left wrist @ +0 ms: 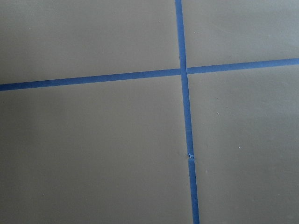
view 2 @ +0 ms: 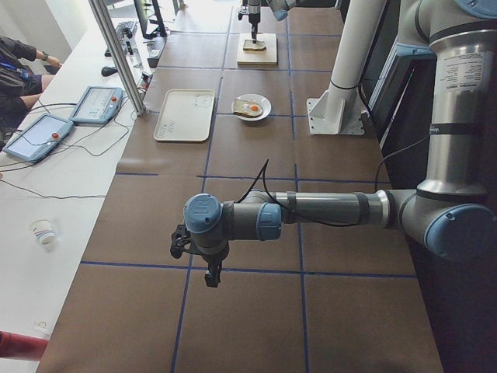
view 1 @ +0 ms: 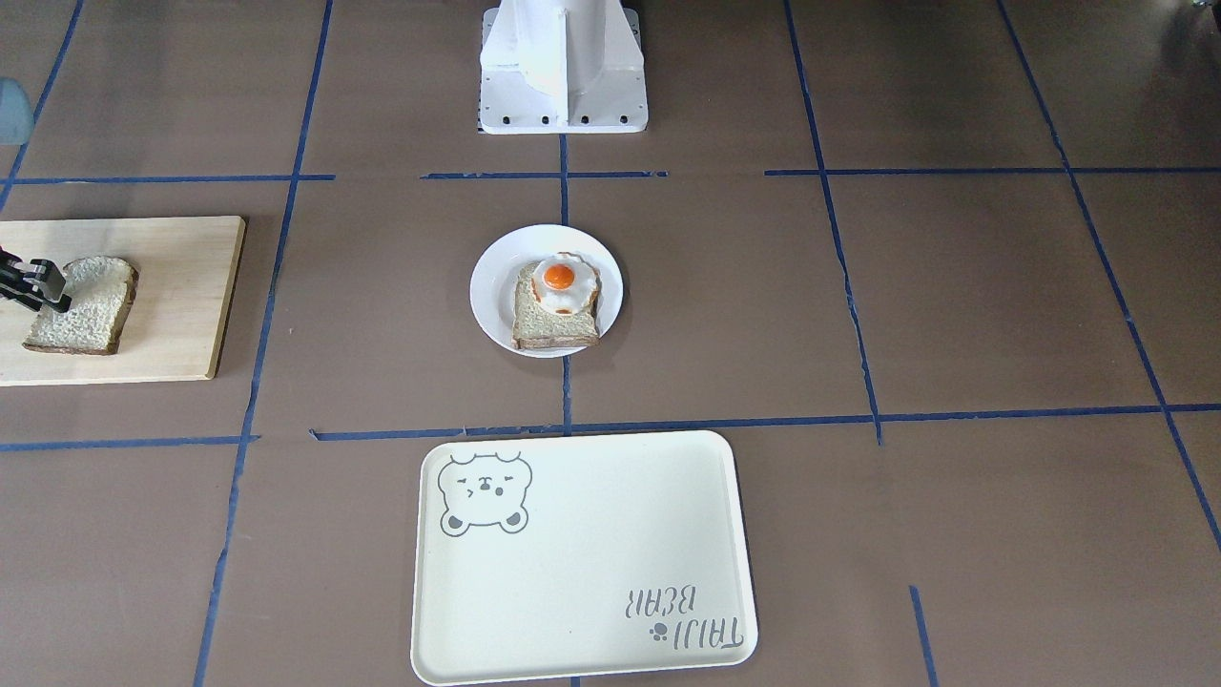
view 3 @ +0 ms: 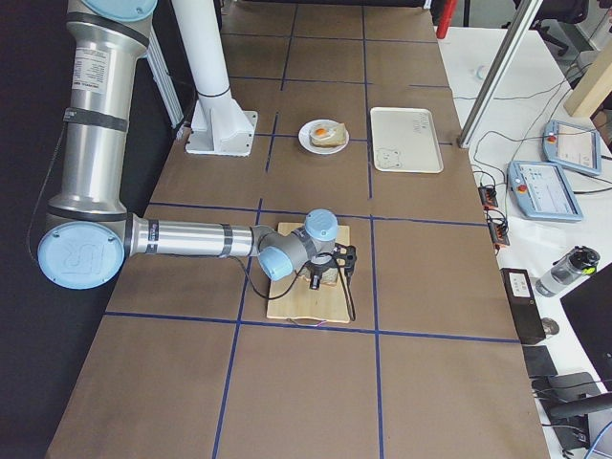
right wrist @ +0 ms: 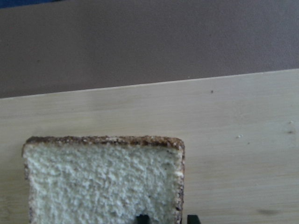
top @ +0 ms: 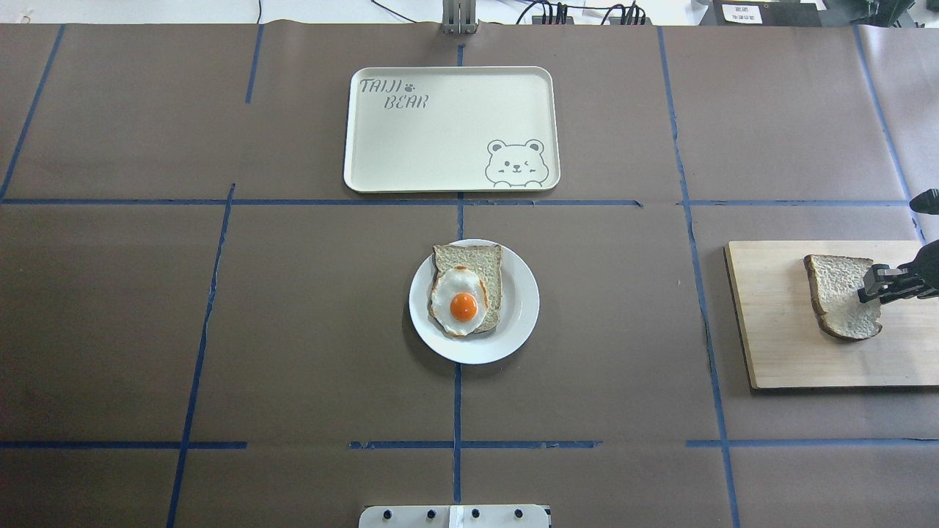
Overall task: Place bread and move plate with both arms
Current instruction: 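Close the right gripper on the bread slice's edge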
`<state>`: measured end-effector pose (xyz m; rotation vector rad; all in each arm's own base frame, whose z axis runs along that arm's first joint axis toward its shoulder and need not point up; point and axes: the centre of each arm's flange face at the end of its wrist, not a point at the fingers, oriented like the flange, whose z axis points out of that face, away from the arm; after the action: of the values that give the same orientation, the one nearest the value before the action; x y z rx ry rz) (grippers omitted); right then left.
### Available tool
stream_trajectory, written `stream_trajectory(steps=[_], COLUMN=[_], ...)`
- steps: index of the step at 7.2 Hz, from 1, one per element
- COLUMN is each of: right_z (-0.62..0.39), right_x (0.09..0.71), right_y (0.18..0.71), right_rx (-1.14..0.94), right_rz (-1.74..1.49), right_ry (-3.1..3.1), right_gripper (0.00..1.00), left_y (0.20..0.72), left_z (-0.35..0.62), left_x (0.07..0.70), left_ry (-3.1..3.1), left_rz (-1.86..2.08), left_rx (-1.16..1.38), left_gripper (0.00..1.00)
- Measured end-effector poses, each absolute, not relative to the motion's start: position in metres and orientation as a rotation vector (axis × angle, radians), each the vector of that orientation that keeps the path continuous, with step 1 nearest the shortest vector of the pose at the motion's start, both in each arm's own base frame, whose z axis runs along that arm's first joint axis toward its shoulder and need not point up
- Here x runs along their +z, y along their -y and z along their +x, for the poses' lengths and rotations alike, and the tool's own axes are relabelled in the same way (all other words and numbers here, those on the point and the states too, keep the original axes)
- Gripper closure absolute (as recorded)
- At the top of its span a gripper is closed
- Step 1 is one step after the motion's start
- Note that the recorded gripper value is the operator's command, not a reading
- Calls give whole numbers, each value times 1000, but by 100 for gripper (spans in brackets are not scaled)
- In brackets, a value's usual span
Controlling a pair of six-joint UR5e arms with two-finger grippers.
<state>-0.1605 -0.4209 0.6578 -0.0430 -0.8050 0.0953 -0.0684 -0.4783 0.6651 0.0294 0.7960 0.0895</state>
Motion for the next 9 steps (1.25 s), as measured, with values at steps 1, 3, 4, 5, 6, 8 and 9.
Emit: stream_trajectory(steps=[1,3,4,5,6,8,9], right_z=[-160,-160,-160,-160,-160,-159,-158], right_x=[658,657,656,654,650,637,624], right_y=[421,421,421,422,422,422,422], right_rx=[96,95,95,94,93,84,76], right_rz=[-41,-37,-34,-29,-23,-1,17], right_ry=[804,804,803,805,808,821,834], right_gripper=[89,100,100,100,100,100,100], left_y=[479,479,480,480,481,482,483], left_z=[-68,-68,-68,-68,-68,-68,-68], left_x=[665,664,664,664,663,663,662], left_ry=[-796,-796,-796,-796,-796,-796,-796], left_rz=[30,31,31,32,32,33,33], left_rx=[90,91,91,92,92,92,92], left_gripper=[0,0,0,0,0,0,0])
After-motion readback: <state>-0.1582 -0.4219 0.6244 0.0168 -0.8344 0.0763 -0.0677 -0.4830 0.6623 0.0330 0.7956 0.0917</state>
